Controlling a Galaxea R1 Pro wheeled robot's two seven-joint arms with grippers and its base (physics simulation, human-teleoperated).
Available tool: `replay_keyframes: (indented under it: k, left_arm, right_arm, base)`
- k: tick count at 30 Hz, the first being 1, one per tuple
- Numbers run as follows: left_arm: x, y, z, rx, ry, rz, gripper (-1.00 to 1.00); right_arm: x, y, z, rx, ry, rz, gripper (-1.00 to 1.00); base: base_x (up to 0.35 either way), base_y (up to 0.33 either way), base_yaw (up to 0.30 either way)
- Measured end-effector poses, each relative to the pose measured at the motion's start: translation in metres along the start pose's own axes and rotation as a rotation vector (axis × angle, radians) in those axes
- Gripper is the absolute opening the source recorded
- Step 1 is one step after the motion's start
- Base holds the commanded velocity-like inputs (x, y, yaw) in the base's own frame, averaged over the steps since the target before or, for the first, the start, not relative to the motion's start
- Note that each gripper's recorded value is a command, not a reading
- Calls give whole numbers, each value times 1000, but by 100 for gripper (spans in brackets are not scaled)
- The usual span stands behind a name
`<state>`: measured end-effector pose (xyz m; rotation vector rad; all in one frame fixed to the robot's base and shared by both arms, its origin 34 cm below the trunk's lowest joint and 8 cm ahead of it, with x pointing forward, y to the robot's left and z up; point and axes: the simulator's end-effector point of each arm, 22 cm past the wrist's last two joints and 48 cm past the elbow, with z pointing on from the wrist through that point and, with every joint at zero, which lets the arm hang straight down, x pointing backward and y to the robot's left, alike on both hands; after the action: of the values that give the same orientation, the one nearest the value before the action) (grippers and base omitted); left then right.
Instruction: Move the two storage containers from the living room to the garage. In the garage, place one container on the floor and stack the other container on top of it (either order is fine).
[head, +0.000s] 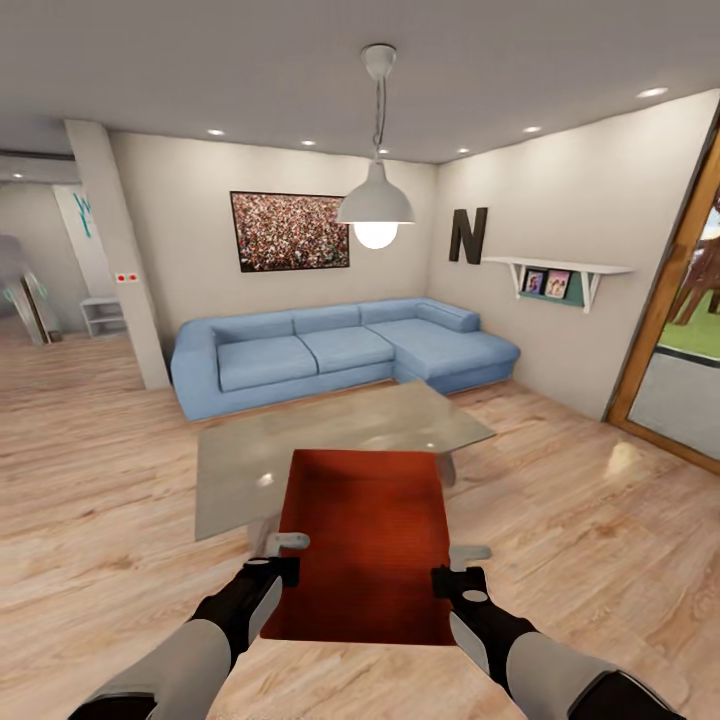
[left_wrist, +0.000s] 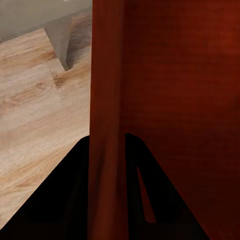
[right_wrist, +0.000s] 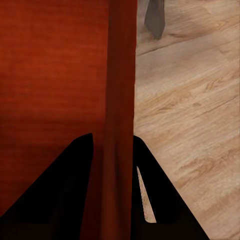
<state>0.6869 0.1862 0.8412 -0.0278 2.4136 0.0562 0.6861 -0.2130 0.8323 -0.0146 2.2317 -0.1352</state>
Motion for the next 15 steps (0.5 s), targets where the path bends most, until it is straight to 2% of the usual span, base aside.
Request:
replay_keyframes:
  k: [15]
  left_arm:
    - [0, 0, 0, 0, -1, 0, -100]
  right_arm:
    - [0, 0, 0, 0, -1, 0, -100]
  base:
    - [0, 0, 270]
